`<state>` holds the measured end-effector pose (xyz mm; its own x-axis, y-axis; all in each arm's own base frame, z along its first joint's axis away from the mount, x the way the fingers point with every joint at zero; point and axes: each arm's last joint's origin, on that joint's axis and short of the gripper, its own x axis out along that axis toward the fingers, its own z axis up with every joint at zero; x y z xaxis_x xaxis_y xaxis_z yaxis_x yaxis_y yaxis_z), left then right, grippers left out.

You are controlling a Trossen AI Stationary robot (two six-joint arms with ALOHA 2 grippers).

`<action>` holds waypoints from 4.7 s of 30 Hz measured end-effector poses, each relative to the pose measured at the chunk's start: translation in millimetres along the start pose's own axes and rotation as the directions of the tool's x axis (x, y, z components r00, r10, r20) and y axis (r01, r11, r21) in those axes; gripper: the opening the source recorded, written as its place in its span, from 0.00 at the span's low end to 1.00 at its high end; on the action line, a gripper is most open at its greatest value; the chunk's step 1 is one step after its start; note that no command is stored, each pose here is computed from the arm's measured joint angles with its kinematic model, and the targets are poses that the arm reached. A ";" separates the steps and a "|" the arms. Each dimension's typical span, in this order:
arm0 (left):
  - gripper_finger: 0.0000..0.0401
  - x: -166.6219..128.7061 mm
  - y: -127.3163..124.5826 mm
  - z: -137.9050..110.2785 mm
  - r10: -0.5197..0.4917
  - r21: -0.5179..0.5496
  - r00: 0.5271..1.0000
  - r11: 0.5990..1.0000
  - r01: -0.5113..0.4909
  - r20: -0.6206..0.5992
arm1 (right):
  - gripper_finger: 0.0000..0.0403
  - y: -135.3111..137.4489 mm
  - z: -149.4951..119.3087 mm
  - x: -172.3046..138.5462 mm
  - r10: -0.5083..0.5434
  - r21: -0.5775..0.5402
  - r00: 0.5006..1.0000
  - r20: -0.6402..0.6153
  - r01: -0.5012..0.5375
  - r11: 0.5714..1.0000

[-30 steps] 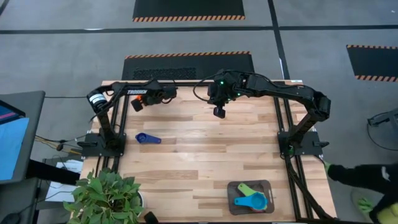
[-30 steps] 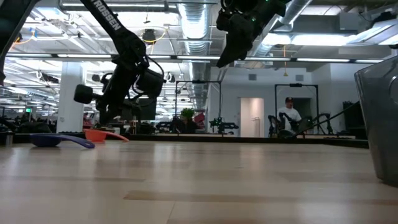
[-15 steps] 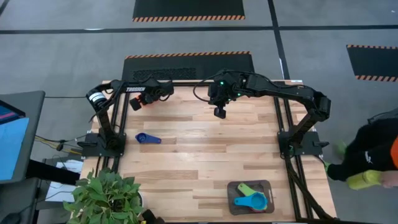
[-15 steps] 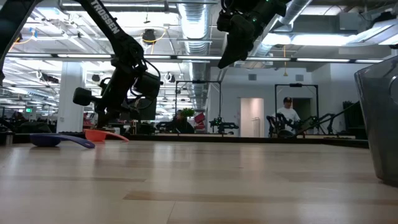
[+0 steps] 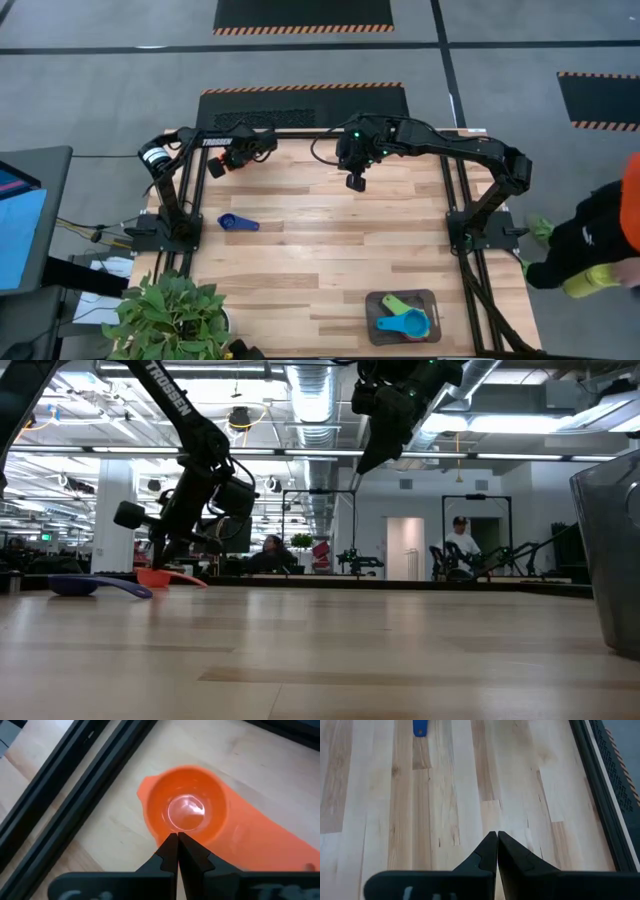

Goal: Nest measuring cups in basket
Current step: Stack the orange measuring cup on top of the light blue measuring cup in the black bin

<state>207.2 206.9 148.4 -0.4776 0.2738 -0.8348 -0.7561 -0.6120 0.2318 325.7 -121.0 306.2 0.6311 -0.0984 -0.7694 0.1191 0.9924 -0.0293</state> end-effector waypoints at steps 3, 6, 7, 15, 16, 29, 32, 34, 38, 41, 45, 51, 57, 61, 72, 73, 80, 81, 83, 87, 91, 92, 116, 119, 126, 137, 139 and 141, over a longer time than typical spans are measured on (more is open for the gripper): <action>0.00 0.0 -0.7 0.1 -0.006 -0.005 1.000 1.000 0.006 0.006 | 0.09 0.0 -0.1 0.0 0.000 0.000 1.000 -0.001 0.000 1.000; 0.00 0.0 -2.4 0.3 -0.022 -0.015 1.000 1.000 0.022 0.009 | 0.09 0.1 -0.5 0.0 0.001 0.001 1.000 -0.005 -0.001 1.000; 0.00 0.0 -3.2 0.4 -0.029 -0.020 1.000 0.999 0.029 0.009 | 0.09 0.2 -1.0 0.0 0.002 0.001 1.000 -0.010 -0.002 1.000; 0.00 13.6 -15.0 -11.5 -0.027 0.039 0.998 0.999 0.029 -0.062 | 0.09 1.2 -4.7 -0.1 0.011 0.007 0.999 -0.049 -0.010 1.000; 0.00 15.2 -16.1 -14.3 -0.019 0.063 0.997 0.998 0.023 -0.068 | 0.09 1.2 -5.0 -0.1 0.012 0.008 0.999 -0.052 -0.011 1.000; 0.00 -51.7 -30.8 -61.5 -0.170 0.349 0.970 0.910 0.223 -0.176 | 0.09 1.4 -5.6 -0.2 0.013 0.008 0.998 -0.058 -0.012 1.000; 0.00 -71.2 -32.6 -77.7 -0.229 0.371 0.951 0.881 0.294 -0.208 | 0.09 1.4 -5.8 -0.2 0.013 0.010 0.998 -0.060 -0.013 1.000; 0.00 -84.7 -32.1 -88.2 -0.265 0.389 0.942 0.861 0.328 -0.207 | 0.09 1.5 -6.3 -0.2 0.014 0.012 0.998 -0.065 -0.014 1.000; 0.00 -117.0 -29.1 -98.5 -0.316 0.413 0.931 0.835 0.364 -0.181 | 0.09 1.6 -6.9 -0.2 0.016 0.036 0.997 -0.071 -0.013 0.999; 0.00 -144.1 -24.3 -98.0 -0.340 0.463 0.930 0.808 0.366 -0.142 | 0.09 1.6 -6.9 -0.2 0.016 0.037 0.997 -0.071 -0.013 0.999; 0.00 -162.0 -9.9 -87.6 -0.309 0.480 0.949 0.843 0.242 0.065 | 0.09 1.6 -6.8 -0.2 0.016 0.040 0.997 -0.070 -0.013 0.999; 0.00 -135.2 -8.9 -86.4 -0.209 0.520 0.975 0.842 0.143 0.069 | 0.09 5.5 -4.7 0.4 0.020 0.034 0.998 -0.057 -0.018 0.999; 0.00 -104.2 -19.4 -95.0 -0.251 0.501 0.967 0.842 0.201 0.035 | 0.09 11.4 -0.9 1.3 0.026 0.035 0.999 -0.030 -0.025 0.999; 0.00 -92.7 -22.5 -96.4 -0.267 0.489 0.964 0.843 0.225 0.017 | 0.09 16.4 1.5 1.8 0.033 0.021 0.999 -0.014 -0.033 0.999; 0.00 -88.7 -28.4 -119.1 -0.374 0.478 0.918 0.787 0.390 -0.133 | 0.09 23.3 2.4 2.5 0.046 0.005 0.999 -0.016 -0.046 0.999; 0.00 -90.1 -28.1 -122.4 -0.375 0.489 0.911 0.770 0.410 -0.174 | 0.09 23.5 2.4 2.5 0.046 0.004 0.999 -0.016 -0.046 0.999; 0.00 -111.8 -19.4 -150.4 -0.379 0.541 0.859 0.668 0.511 -0.343 | 0.09 23.7 1.9 2.5 0.047 0.024 0.999 -0.022 -0.047 0.999; 0.00 -118.9 -19.5 -151.7 -0.400 0.542 0.854 0.660 0.520 -0.333 | 0.09 23.7 1.9 2.5 0.047 0.027 0.999 -0.022 -0.047 0.999; 0.00 -134.1 -21.7 -151.6 -0.441 0.538 0.834 0.637 0.552 -0.332 | 0.09 24.1 2.0 2.5 0.048 0.028 0.999 -0.022 -0.047 0.999; 0.00 -157.7 -20.9 -147.1 -0.497 0.554 0.829 0.628 0.547 -0.256 | 0.09 25.3 2.2 2.5 0.050 0.025 0.999 -0.021 -0.050 0.998; 0.00 -157.9 -17.1 -139.1 -0.460 0.587 0.869 0.657 0.473 -0.185 | 0.09 27.6 2.7 2.8 0.054 0.020 0.998 -0.020 -0.054 0.998; 0.00 -156.3 -16.4 -137.6 -0.445 0.595 0.877 0.661 0.457 -0.181 | 0.09 28.9 2.8 2.9 0.056 0.018 0.998 -0.020 -0.056 0.998; 0.00 -140.9 -35.6 -219.2 -0.483 0.473 0.711 0.533 0.702 -0.511 | 0.09 33.8 2.2 3.1 0.064 0.011 0.997 -0.033 -0.064 0.998; 0.00 -160.0 -37.5 -225.1 -0.522 0.474 0.665 0.466 0.747 -0.534 | 0.09 34.1 1.5 3.1 0.072 0.012 0.997 -0.039 -0.071 0.997; 0.00 -169.8 -32.0 -219.5 -0.483 0.562 0.731 0.470 0.681 -0.482 | 0.09 37.4 -0.8 -0.3 0.170 0.030 0.984 -0.050 -0.168 0.985; 0.00 -157.8 -8.4 -211.5 -0.320 0.759 0.898 0.490 0.429 -0.300 | 0.09 42.7 -24.1 -16.8 0.205 0.025 0.940 -0.271 -0.206 0.978; 0.00 -158.0 2.6 -210.9 -0.285 0.815 0.930 0.466 0.345 -0.230 | 0.09 44.2 -25.4 -17.0 0.205 0.068 0.938 -0.281 -0.193 0.979; 0.00 -158.7 14.9 -210.0 -0.251 0.862 0.958 0.445 0.242 -0.140 | 0.09 46.0 -28.8 -16.6 0.209 0.119 0.927 -0.312 -0.180 0.976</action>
<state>365.6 -1.4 179.5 -0.2051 0.3123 -0.9276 -0.8381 0.4335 0.3313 298.6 -71.6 299.3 0.3709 0.1388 -0.9182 0.0941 0.9781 0.1859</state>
